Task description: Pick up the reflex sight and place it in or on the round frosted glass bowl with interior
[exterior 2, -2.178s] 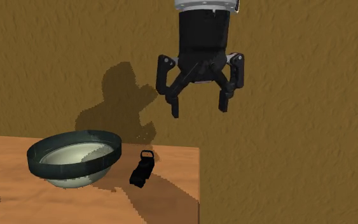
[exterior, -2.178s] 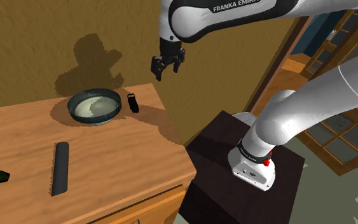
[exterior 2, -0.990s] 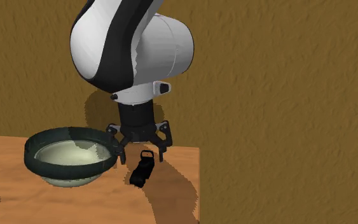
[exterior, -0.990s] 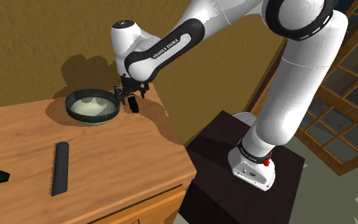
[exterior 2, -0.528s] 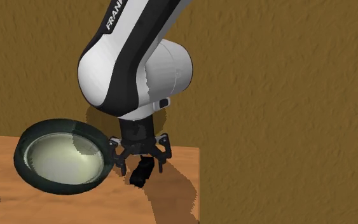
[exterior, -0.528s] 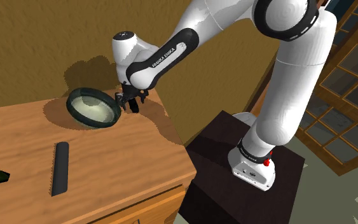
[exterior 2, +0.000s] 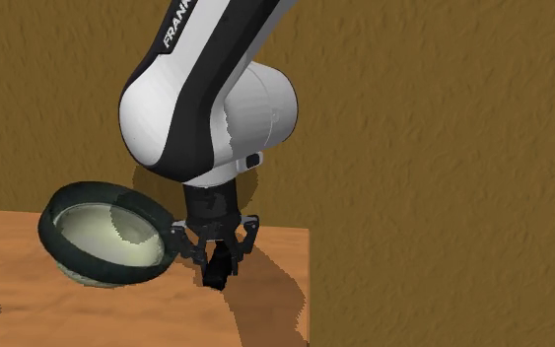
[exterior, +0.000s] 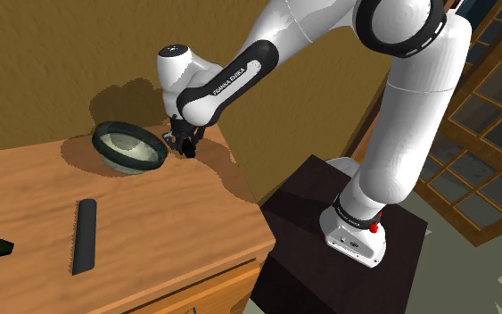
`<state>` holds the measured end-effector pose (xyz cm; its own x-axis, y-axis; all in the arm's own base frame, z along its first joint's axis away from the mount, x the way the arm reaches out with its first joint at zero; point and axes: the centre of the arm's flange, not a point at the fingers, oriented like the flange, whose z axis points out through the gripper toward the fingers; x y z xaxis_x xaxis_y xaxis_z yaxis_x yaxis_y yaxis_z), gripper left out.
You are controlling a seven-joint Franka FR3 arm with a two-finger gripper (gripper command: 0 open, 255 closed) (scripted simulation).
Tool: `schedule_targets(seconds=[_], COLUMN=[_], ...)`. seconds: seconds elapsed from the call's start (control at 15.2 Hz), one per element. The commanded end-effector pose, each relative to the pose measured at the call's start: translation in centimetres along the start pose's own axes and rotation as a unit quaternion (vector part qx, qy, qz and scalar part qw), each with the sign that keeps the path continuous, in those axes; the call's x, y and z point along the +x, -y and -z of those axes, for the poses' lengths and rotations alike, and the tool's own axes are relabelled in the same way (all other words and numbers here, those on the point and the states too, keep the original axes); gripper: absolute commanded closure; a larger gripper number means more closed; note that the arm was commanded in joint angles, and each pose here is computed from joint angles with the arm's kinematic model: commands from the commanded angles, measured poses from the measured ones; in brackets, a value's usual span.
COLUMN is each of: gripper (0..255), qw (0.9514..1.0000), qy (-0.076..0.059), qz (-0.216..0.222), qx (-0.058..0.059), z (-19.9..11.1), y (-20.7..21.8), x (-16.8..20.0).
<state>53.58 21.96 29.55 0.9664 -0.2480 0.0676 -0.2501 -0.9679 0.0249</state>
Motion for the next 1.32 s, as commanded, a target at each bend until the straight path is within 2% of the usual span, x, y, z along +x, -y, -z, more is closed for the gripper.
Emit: schedule_targets(seconds=[0.0,0.46,1.25], gripper=[255,255,255], qw=[1.0000,1.0000,1.0000], qy=[0.001,0.001,0.001], qz=[0.000,0.000,0.000], qx=[-0.001,-0.001,-0.001], z=[-0.1,-0.2,6.2], y=[-0.1,-0.1,-0.2], x=[0.0,0.0,0.4])
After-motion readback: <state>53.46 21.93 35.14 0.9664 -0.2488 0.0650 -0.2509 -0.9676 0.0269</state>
